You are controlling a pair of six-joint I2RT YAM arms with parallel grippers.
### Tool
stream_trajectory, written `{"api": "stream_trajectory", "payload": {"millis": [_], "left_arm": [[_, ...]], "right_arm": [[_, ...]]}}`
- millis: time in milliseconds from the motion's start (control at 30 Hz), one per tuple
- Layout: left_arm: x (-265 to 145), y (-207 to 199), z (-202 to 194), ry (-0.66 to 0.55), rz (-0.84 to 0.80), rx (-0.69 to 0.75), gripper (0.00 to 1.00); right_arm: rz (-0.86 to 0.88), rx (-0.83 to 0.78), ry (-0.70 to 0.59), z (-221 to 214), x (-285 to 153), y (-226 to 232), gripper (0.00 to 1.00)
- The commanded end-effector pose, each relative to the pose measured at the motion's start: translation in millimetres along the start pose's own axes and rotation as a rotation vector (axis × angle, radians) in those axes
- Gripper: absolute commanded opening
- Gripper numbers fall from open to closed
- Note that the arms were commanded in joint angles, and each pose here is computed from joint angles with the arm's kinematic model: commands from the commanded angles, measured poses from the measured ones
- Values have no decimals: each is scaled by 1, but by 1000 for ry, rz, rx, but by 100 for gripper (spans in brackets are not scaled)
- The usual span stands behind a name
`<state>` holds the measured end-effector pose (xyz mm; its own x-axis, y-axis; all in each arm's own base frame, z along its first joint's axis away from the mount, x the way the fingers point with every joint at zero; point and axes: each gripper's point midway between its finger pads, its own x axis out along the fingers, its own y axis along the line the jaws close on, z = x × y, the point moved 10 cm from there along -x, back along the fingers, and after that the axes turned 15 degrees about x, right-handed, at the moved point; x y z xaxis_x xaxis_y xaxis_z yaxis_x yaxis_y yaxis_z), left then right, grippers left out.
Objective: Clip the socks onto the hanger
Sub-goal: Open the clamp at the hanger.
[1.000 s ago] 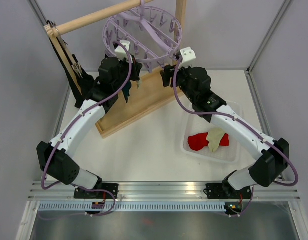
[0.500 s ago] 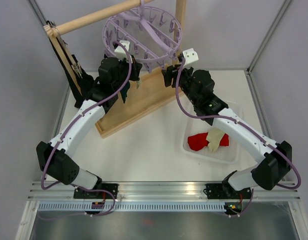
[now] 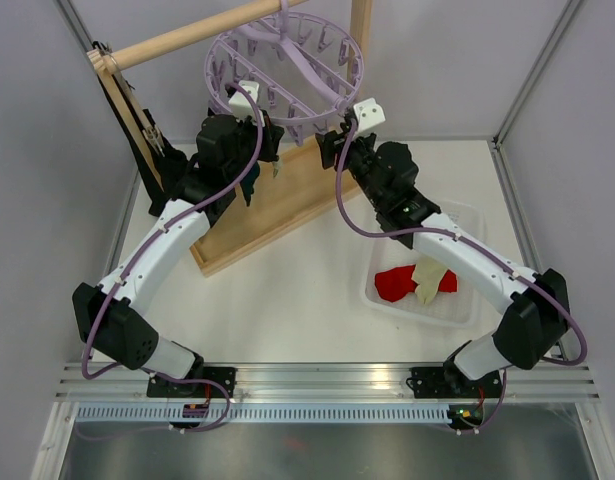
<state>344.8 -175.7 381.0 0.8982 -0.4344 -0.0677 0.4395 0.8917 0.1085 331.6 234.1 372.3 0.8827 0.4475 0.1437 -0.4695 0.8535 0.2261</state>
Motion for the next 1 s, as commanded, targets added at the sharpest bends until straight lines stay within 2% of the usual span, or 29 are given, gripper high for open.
{"api": "stream_trajectory", "payload": {"millis": [0, 967], "left_arm": [[-4, 4, 30, -113, 12, 25, 2], [-4, 4, 25, -83, 8, 32, 2]], "right_arm": [[16, -28, -107, 9, 5, 5, 64], [-122, -94, -152, -2, 24, 19, 64]]}}
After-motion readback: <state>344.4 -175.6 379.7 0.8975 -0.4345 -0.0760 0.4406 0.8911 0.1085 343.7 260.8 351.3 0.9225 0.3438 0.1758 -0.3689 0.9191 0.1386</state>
